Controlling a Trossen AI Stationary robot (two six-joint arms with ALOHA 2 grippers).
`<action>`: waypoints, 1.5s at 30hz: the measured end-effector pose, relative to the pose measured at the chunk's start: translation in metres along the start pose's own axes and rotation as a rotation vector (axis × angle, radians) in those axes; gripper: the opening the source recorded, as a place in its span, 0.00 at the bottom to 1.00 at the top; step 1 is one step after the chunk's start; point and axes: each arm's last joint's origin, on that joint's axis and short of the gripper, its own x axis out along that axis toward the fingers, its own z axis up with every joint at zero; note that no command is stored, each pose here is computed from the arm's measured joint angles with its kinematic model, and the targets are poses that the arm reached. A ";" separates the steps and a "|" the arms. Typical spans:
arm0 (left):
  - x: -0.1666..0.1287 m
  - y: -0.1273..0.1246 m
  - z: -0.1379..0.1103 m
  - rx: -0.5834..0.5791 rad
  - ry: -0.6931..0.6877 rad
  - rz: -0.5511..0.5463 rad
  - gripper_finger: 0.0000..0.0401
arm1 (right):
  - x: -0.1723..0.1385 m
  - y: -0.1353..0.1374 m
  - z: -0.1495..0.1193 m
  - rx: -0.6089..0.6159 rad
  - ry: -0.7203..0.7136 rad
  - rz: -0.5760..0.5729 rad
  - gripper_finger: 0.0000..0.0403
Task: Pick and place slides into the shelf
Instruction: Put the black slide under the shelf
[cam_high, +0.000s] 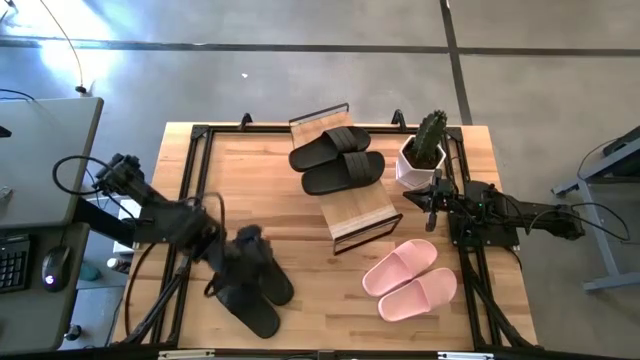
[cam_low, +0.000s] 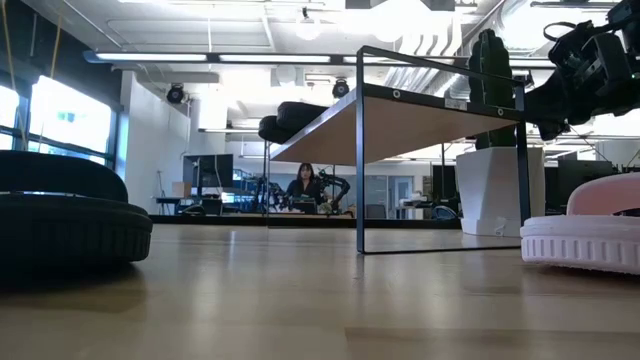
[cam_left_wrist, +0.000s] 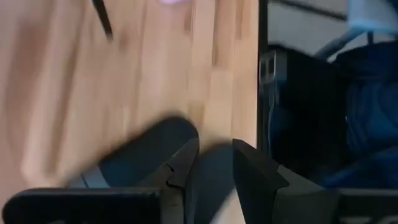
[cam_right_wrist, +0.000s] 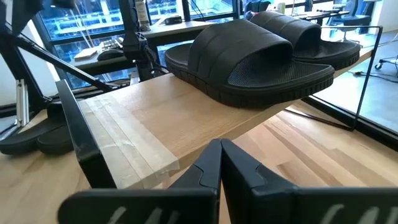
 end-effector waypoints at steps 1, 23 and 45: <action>0.001 -0.004 -0.006 -0.031 0.025 0.011 0.21 | 0.000 0.000 0.000 -0.001 0.000 0.000 0.00; 0.090 -0.019 -0.048 -0.462 0.474 0.416 0.21 | 0.000 0.000 0.000 -0.021 -0.004 -0.016 0.00; 0.134 -0.019 -0.059 -0.436 0.509 0.568 0.21 | 0.000 -0.001 0.001 -0.115 -0.007 -0.045 0.00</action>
